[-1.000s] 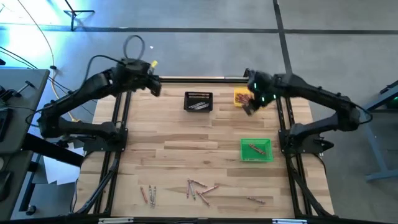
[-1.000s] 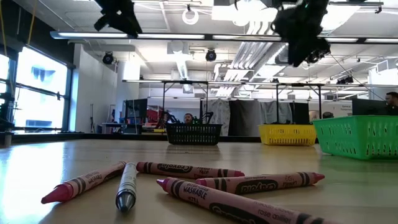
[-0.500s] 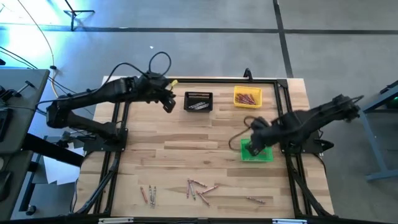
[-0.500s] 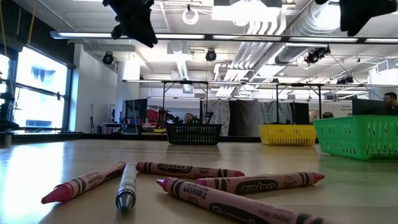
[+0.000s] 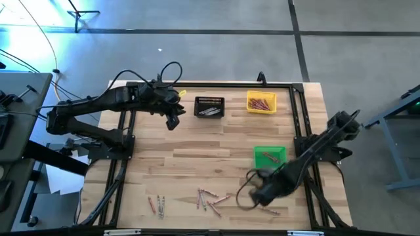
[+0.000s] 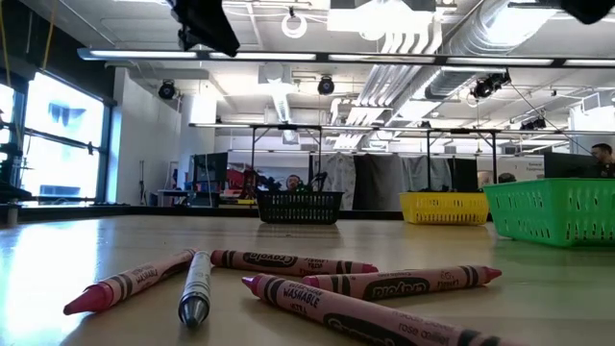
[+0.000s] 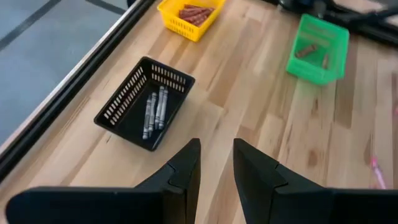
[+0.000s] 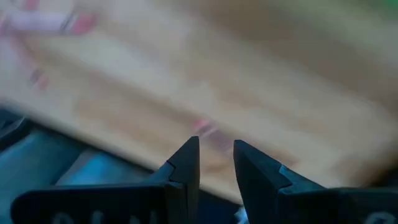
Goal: Sort crayons
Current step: Put the pink crayon into the green basket
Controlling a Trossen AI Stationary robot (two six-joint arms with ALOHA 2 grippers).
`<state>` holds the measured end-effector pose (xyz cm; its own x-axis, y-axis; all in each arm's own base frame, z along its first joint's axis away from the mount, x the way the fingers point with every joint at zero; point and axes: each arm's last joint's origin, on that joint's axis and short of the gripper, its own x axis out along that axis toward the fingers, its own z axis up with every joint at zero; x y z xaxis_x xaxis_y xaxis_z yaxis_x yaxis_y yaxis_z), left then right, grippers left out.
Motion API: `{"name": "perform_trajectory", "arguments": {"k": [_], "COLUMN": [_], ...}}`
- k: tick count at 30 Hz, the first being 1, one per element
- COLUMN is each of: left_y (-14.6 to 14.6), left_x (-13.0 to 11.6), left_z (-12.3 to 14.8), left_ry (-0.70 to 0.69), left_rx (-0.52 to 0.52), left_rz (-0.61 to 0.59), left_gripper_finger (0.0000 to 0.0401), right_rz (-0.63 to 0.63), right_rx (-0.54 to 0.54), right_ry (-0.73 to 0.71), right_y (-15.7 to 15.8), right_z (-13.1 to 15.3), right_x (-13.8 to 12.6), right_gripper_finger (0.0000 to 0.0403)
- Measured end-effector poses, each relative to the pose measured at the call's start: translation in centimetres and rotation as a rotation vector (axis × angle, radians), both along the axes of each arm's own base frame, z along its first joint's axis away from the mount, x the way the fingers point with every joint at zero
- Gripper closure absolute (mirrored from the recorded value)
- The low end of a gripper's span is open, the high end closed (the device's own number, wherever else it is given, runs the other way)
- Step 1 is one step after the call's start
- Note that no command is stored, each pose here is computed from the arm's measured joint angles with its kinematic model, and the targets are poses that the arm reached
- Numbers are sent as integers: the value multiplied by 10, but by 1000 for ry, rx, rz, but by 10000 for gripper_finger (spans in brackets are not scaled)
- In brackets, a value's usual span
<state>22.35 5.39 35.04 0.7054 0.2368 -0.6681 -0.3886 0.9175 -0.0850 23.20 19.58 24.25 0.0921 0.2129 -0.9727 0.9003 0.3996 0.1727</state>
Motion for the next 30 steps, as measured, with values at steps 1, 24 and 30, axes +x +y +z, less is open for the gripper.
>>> {"name": "perform_trajectory", "arguments": {"k": [1,24,30], "left_y": [-1,-43,-58], "left_x": [-2,-7,-3], "left_z": [1,11,17], "left_ry": [7,-95,-177], "left_rx": [10,-77,-92], "left_rz": [-12,11,19], "left_gripper_finger": [321,321,321], "right_rz": [15,688,769], "right_rx": [35,-46,-90], "right_ry": [-19,-57,-16], "right_y": [9,63,71], "right_z": [-5,-51,-68], "right_x": [4,-19,-24], "right_gripper_finger": [320,320,320]}}
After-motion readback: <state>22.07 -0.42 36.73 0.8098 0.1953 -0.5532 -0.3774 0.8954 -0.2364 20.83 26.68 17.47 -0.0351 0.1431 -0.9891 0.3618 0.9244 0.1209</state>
